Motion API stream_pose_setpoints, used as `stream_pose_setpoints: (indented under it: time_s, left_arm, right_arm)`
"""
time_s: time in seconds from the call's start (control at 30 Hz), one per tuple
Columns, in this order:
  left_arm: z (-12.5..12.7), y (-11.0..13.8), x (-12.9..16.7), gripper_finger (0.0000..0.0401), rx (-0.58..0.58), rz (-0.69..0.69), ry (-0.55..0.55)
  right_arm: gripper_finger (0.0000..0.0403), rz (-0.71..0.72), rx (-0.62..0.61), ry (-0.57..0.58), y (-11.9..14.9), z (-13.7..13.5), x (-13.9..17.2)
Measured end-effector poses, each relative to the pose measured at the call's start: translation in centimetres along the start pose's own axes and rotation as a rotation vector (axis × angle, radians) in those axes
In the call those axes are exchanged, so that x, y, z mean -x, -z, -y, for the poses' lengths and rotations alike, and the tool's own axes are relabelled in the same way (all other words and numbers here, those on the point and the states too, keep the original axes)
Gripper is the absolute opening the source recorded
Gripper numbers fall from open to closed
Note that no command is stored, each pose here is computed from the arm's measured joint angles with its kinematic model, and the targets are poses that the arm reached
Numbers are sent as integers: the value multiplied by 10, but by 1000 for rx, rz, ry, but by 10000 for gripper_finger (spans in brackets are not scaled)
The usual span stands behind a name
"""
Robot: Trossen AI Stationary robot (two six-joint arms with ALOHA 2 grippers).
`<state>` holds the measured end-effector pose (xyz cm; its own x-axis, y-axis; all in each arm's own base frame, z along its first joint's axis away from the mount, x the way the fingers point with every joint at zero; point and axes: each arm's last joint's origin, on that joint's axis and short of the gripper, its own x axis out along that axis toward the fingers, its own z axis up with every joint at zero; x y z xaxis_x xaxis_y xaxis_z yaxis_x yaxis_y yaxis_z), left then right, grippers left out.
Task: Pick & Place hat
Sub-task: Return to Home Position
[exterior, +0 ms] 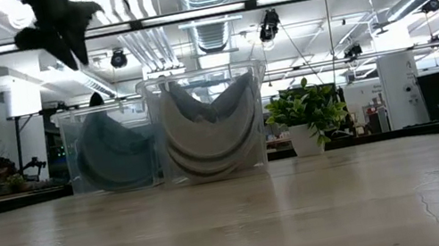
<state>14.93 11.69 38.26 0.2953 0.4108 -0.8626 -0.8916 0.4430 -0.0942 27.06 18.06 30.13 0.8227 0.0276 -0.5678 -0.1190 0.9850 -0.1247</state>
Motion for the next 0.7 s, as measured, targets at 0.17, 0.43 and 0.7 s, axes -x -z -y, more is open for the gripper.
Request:
stream_pose_setpoints:
  time_s: [0.17,0.43,0.7]
  left_arm:
    - [-8,17,36,59,-42,189,125]
    - [-8,49,63,1,-153,410,383]
    - [9,77,49,0,-303,637,720]
  right_arm:
    - [201,10,-81,63,-1,4,-2]
    - [27,8,-62,76,-1,9,-5]
    - [8,136,-13,115,-15,25,-13]
